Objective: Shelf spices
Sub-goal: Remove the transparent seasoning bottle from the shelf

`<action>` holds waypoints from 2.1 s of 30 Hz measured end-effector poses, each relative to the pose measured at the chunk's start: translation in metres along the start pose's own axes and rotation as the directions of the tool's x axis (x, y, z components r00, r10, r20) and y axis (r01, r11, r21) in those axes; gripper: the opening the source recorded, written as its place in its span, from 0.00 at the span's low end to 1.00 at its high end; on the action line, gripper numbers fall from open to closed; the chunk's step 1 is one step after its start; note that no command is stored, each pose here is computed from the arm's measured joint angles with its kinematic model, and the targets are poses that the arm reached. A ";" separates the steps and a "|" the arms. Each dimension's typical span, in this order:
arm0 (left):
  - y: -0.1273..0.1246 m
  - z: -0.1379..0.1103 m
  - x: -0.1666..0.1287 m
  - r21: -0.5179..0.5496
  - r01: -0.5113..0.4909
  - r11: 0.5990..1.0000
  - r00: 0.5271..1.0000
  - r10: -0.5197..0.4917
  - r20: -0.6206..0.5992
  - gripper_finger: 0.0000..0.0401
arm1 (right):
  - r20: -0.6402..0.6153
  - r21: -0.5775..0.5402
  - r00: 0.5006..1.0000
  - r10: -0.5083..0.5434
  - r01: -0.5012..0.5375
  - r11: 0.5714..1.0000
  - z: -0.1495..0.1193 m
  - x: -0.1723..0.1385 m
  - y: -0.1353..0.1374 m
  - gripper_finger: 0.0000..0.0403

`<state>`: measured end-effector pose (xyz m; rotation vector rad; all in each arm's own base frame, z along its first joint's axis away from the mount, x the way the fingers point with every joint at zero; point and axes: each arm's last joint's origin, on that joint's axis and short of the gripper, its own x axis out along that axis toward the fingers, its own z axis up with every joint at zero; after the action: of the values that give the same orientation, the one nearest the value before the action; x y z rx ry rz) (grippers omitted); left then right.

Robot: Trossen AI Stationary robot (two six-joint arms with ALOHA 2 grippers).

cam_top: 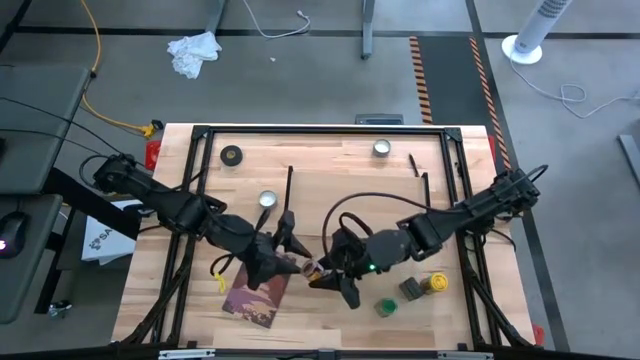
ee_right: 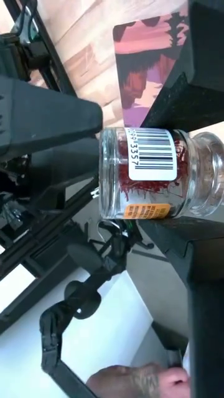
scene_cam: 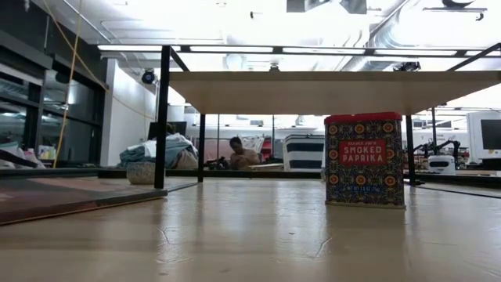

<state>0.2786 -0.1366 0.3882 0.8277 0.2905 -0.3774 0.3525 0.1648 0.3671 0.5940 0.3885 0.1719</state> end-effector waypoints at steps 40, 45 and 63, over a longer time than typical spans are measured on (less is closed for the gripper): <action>-0.036 -0.056 -0.010 -0.442 -0.031 0.896 0.900 -0.168 -0.403 0.49 | -0.997 -0.078 -0.042 -0.069 0.701 0.709 -0.215 -0.014 0.003 0.43; -0.033 -0.054 -0.023 -0.498 -0.057 0.865 0.910 -0.160 -0.383 0.49 | -0.996 0.042 0.085 -0.019 0.659 0.751 -0.169 -0.022 0.000 0.43; -0.055 -0.084 -0.046 -0.551 -0.197 0.811 0.856 -0.132 -0.500 0.49 | -0.919 0.027 0.212 -0.331 0.874 0.485 -0.074 -0.096 -0.064 0.43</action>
<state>0.2052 -0.0973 0.3163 0.2951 0.8578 -0.0012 0.2374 0.1244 0.3033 0.8602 1.7163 -0.5892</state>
